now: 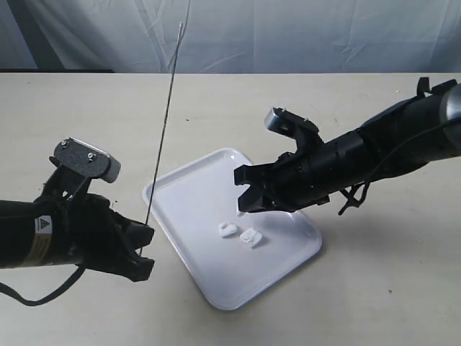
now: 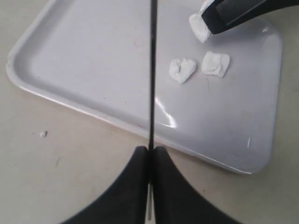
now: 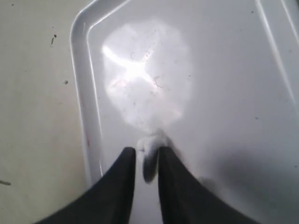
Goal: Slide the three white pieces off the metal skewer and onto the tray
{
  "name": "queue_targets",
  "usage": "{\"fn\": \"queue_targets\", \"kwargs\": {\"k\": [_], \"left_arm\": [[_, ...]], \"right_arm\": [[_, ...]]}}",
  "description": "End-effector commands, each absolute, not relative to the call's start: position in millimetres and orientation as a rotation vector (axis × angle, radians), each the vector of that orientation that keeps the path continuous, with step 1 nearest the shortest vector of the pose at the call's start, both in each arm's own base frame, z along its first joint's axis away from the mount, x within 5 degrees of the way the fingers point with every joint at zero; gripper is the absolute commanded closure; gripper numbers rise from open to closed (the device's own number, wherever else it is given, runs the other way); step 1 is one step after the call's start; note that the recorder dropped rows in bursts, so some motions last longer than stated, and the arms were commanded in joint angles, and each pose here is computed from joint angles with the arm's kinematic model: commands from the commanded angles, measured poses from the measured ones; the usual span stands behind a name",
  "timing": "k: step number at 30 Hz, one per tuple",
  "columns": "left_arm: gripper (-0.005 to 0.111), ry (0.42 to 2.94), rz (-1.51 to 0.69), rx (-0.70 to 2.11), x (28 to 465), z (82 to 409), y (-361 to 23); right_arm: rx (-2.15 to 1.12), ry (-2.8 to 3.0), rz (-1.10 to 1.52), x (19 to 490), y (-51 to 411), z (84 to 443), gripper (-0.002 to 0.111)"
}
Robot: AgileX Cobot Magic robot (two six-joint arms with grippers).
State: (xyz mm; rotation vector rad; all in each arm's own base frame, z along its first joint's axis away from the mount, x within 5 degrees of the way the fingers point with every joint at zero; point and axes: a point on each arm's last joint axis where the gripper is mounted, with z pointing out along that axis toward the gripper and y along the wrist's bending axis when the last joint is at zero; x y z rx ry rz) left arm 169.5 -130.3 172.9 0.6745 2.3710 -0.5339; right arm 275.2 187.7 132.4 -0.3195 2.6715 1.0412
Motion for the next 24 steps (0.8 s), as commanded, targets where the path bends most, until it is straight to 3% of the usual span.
{"fn": "queue_targets", "kwargs": {"k": [1, 9, 24], "left_arm": [[0.107, 2.394, -0.523, 0.718, 180.9, 166.2, -139.9], [0.107, 2.475, -0.488, 0.726, 199.4, 146.0, -147.5], [0.107, 2.508, -0.678, 0.745, 206.3, 145.1, -152.7]], "right_arm": [[-0.319, 2.644, 1.046, 273.2, 195.8, 132.9, 0.075], [-0.409, 2.599, 1.133, 265.9, 199.1, 150.8, 0.069], [-0.535, 2.256, 1.105, 240.2, 183.0, 257.2, 0.069]]}}
